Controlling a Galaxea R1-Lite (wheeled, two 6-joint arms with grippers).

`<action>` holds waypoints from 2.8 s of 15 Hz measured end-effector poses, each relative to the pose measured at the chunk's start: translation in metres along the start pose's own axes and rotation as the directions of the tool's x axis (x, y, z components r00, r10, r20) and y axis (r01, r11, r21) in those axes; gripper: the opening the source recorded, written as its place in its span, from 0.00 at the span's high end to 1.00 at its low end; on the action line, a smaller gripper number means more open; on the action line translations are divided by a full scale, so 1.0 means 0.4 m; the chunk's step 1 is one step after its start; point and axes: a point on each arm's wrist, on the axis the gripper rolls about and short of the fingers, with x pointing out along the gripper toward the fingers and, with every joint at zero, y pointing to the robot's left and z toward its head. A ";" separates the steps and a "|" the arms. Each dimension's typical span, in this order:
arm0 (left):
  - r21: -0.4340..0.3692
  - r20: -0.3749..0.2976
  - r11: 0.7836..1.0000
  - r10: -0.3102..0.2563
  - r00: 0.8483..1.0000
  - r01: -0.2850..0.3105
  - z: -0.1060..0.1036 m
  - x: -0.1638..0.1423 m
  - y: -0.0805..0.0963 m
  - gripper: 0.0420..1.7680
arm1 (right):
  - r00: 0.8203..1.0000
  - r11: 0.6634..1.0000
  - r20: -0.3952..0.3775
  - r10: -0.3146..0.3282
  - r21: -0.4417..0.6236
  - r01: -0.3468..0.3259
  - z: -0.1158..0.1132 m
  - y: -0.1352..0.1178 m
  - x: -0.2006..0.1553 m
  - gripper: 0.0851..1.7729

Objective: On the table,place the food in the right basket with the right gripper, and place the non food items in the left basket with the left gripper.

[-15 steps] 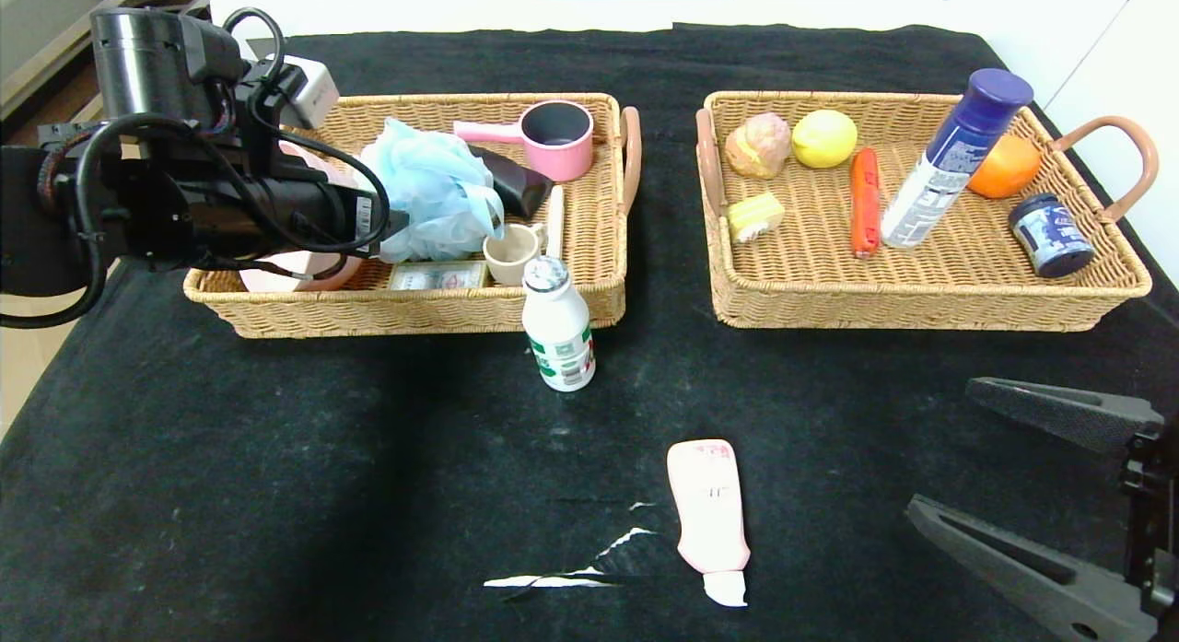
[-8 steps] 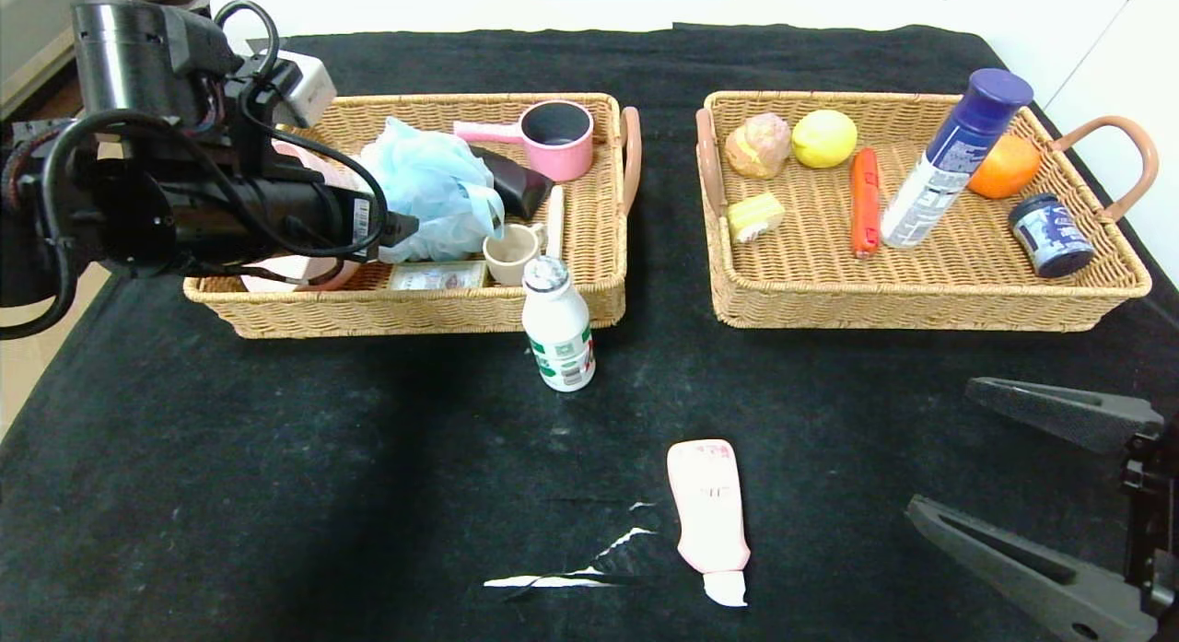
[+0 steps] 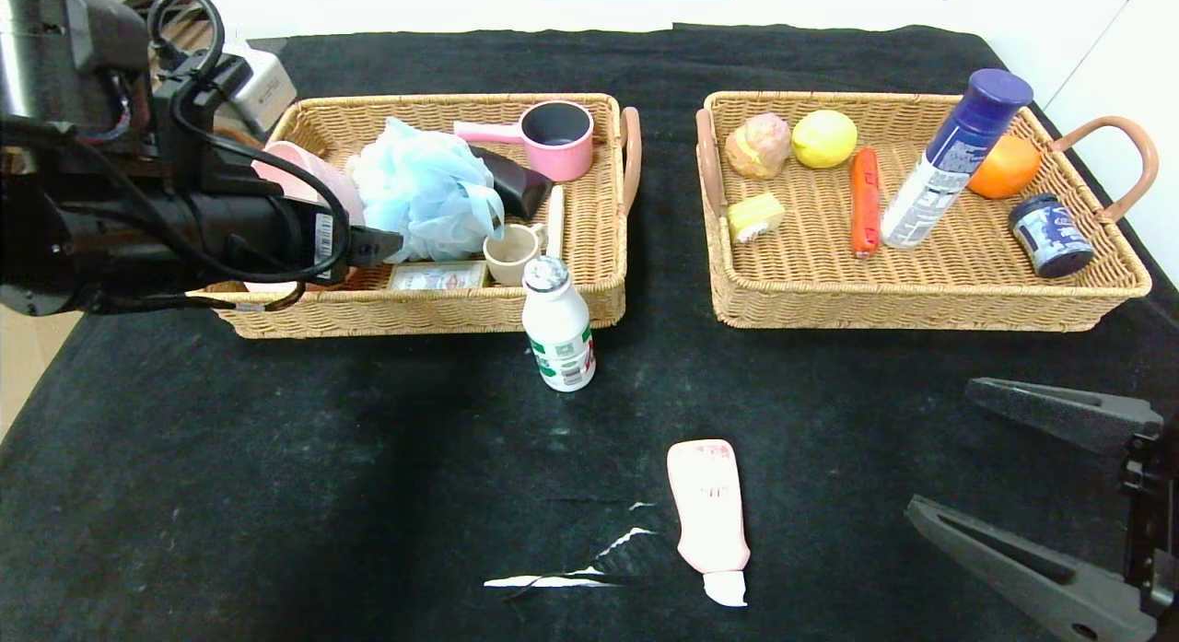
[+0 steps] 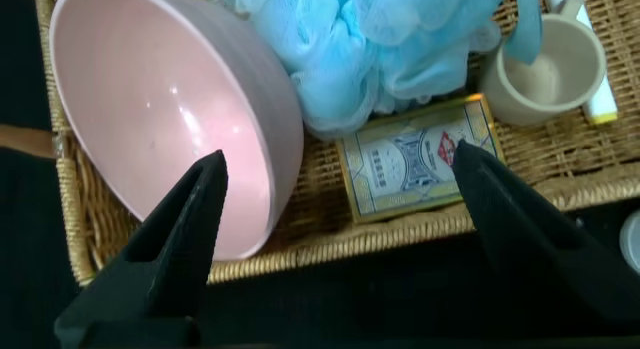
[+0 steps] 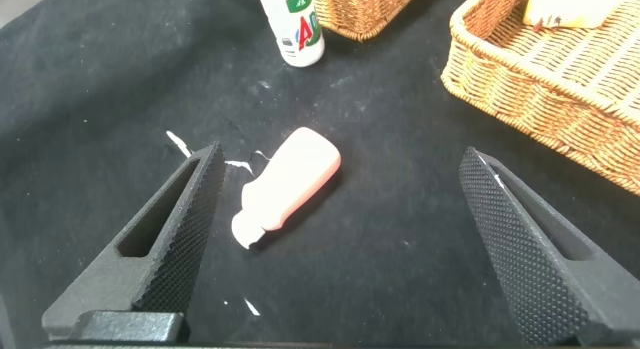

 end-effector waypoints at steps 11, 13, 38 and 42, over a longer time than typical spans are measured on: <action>0.021 -0.007 0.990 -0.139 0.990 0.139 -0.091 -0.165 -0.053 0.04 | 1.000 1.000 -0.013 0.000 0.001 0.000 -0.009 0.000 0.006 0.04; 0.027 -0.007 0.978 -0.208 0.978 0.208 -0.107 -0.189 -0.087 0.04 | 1.000 1.000 -0.013 0.000 0.001 0.000 -0.009 0.000 0.006 0.04; 0.009 0.088 0.926 -0.377 0.922 0.377 -0.139 -0.061 -0.330 0.03 | 1.000 1.000 -0.011 0.001 0.000 -0.001 -0.009 0.001 0.004 0.04; 0.005 0.095 0.928 -0.370 0.924 0.371 -0.127 -0.040 -0.336 0.03 | 1.000 1.000 -0.011 0.001 0.001 -0.001 -0.009 0.001 0.004 0.04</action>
